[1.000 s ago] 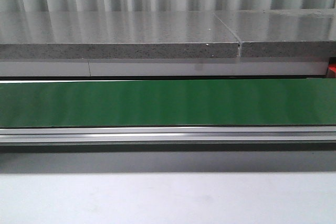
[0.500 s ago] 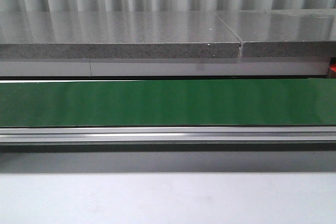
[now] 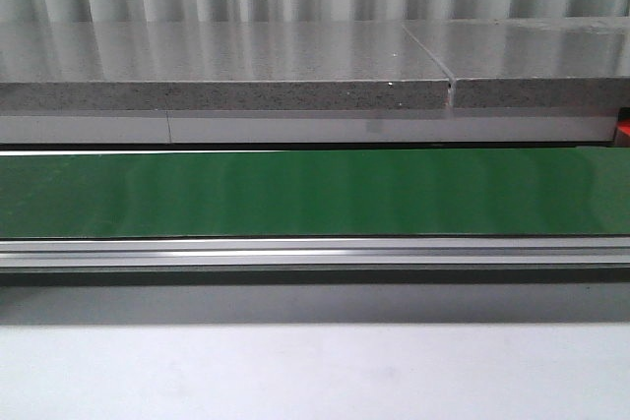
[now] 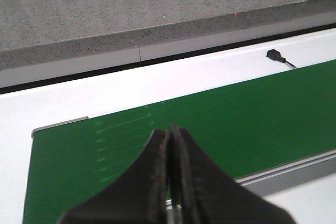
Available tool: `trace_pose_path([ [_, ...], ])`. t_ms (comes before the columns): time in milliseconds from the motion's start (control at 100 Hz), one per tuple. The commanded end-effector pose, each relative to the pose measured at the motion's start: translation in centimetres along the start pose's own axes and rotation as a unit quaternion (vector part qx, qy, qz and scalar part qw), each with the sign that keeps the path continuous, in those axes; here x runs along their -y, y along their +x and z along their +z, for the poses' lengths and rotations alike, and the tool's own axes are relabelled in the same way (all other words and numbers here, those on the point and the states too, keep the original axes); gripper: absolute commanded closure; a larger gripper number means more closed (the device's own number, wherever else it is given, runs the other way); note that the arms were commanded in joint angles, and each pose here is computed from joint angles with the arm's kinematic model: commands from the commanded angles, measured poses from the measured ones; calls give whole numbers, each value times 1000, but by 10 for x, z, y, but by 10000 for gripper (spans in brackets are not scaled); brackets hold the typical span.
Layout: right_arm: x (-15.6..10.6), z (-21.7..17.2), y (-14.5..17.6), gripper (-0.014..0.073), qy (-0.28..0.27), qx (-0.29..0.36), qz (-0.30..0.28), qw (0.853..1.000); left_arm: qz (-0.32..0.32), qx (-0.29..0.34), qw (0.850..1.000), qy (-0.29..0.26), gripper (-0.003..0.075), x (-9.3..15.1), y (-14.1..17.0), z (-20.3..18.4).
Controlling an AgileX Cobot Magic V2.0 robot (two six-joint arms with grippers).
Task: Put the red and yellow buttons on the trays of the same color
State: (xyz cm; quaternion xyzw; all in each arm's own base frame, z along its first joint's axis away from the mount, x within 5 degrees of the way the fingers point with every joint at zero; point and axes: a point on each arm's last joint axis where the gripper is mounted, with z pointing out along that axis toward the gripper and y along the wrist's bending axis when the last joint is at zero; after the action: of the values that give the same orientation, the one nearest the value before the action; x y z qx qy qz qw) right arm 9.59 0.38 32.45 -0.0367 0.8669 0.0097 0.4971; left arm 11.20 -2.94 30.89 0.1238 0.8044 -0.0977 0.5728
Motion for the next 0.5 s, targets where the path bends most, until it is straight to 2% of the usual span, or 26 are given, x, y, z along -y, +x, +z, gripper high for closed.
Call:
trace_pose_path([
  [0, -1, -14, -4, 195, 7, 60, -5, 998, -11, 40, 999, -7, 740, -1, -13, -3],
  [150, -2, -26, 1, 589, 10, 89, -8, 996, -11, 40, 999, -7, 740, -1, -13, -3],
  [190, -2, -27, 0, 668, 11, 92, -8, 996, -11, 40, 999, -7, 740, -1, -13, -3],
  [490, -2, -27, 0, 666, 11, 93, -8, 996, -11, 40, 999, -7, 740, -1, -13, -3],
])
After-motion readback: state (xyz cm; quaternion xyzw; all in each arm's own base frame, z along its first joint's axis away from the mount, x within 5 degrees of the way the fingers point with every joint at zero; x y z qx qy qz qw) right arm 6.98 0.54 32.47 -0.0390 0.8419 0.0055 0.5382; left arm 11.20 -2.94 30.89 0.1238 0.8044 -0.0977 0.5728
